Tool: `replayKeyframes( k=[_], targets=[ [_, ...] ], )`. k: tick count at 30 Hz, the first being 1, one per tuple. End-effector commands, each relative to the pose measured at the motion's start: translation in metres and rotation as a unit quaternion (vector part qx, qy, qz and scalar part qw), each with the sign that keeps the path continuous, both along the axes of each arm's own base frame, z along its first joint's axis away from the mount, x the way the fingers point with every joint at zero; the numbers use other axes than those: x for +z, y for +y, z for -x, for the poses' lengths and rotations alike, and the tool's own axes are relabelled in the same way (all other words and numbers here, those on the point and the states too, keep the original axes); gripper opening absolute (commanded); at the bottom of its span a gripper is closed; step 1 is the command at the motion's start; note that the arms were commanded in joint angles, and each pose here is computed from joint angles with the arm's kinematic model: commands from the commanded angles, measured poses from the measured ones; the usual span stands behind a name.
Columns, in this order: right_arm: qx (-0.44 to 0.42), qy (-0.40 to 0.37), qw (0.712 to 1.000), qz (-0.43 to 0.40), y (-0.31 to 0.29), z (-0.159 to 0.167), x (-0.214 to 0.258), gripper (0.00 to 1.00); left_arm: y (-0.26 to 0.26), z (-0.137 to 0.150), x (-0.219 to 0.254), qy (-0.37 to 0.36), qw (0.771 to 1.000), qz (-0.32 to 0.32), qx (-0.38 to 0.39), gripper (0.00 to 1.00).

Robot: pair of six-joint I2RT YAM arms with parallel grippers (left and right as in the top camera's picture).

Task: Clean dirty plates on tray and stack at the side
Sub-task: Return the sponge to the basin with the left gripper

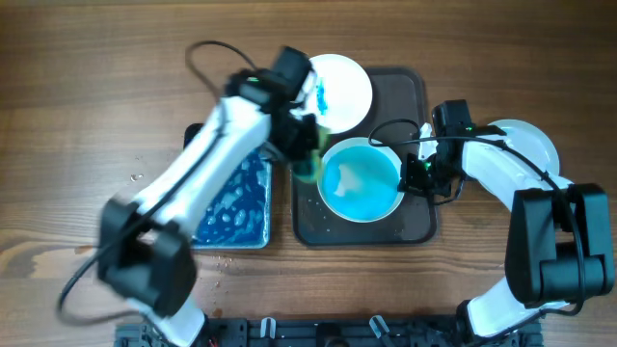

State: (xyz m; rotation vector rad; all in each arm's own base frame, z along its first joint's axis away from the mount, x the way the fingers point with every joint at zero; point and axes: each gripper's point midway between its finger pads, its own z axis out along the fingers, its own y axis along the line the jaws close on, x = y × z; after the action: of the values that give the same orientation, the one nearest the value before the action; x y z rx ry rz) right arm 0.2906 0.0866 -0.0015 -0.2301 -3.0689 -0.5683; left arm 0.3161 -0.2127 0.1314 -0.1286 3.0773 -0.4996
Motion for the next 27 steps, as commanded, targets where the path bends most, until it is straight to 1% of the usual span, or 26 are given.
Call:
replayKeyframes(
  k=[1, 2, 3, 4, 5, 6, 8, 10, 11, 13, 14, 17, 19, 23, 26, 27],
  targets=[
    [0.013, -0.015, 0.999, 0.038, -0.014, -0.005, -0.015, 0.04, 0.063, -0.009, 0.027, -0.048, 0.995, -0.072, 0.053, 0.04],
    [0.013, -0.023, 0.999, 0.038, -0.014, -0.009, -0.015, 0.05, 0.085, -0.011, 0.026, -0.053, 0.990, -0.111, 0.071, 0.04],
    [0.013, -0.030, 0.999, 0.037, -0.013, -0.012, -0.015, 0.10, 0.105, -0.011, 0.018, -0.050, 0.984, -0.146, 0.086, 0.04],
    [0.012, -0.033, 0.999, 0.037, -0.013, -0.014, -0.015, 0.15, 0.114, -0.009, 0.011, -0.045, 0.982, -0.160, 0.091, 0.04],
    [0.012, -0.034, 0.999, 0.037, -0.013, -0.014, -0.015, 0.24, 0.121, -0.006, 0.000, -0.037, 0.980, -0.170, 0.095, 0.04],
    [0.012, -0.036, 0.999, 0.037, -0.013, -0.015, -0.014, 0.28, 0.127, -0.002, -0.011, -0.028, 0.979, -0.177, 0.099, 0.04],
    [0.012, -0.037, 0.999, 0.037, -0.013, -0.016, -0.014, 0.31, 0.136, 0.006, -0.038, -0.011, 0.977, -0.183, 0.107, 0.04],
    [0.012, -0.037, 0.999, 0.037, -0.013, -0.016, -0.014, 0.30, 0.146, 0.014, -0.068, -0.002, 0.976, -0.186, 0.117, 0.04],
    [0.012, -0.036, 0.999, 0.037, -0.013, -0.015, -0.014, 0.26, 0.150, 0.017, -0.079, 0.001, 0.975, -0.187, 0.123, 0.04],
    [0.012, -0.034, 0.999, 0.037, -0.013, -0.014, -0.015, 0.13, 0.156, 0.025, -0.096, 0.010, 0.974, -0.183, 0.132, 0.04],
    [0.012, -0.031, 0.999, 0.037, -0.013, -0.013, -0.015, 0.05, 0.158, 0.027, -0.098, 0.016, 0.974, -0.181, 0.135, 0.08],
    [0.011, -0.030, 0.998, 0.046, -0.016, -0.013, -0.011, 0.04, 0.161, 0.028, -0.092, 0.023, 0.975, -0.167, 0.144, 0.17],
    [0.010, -0.033, 0.997, 0.062, -0.021, -0.015, -0.003, 0.04, 0.160, 0.026, -0.083, 0.020, 0.976, -0.154, 0.150, 0.27],
    [0.007, -0.054, 0.994, 0.090, -0.031, -0.021, 0.031, 0.04, 0.156, 0.021, -0.056, 0.006, 0.982, -0.103, 0.155, 0.49],
    [0.015, -0.073, 0.993, 0.092, -0.026, -0.021, 0.062, 0.04, 0.161, 0.019, -0.032, -0.011, 0.982, -0.079, 0.174, 0.57],
    [0.022, -0.081, 0.992, 0.093, -0.021, -0.022, 0.073, 0.04, 0.165, 0.018, -0.022, -0.021, 0.980, -0.072, 0.183, 0.61]
  ],
)
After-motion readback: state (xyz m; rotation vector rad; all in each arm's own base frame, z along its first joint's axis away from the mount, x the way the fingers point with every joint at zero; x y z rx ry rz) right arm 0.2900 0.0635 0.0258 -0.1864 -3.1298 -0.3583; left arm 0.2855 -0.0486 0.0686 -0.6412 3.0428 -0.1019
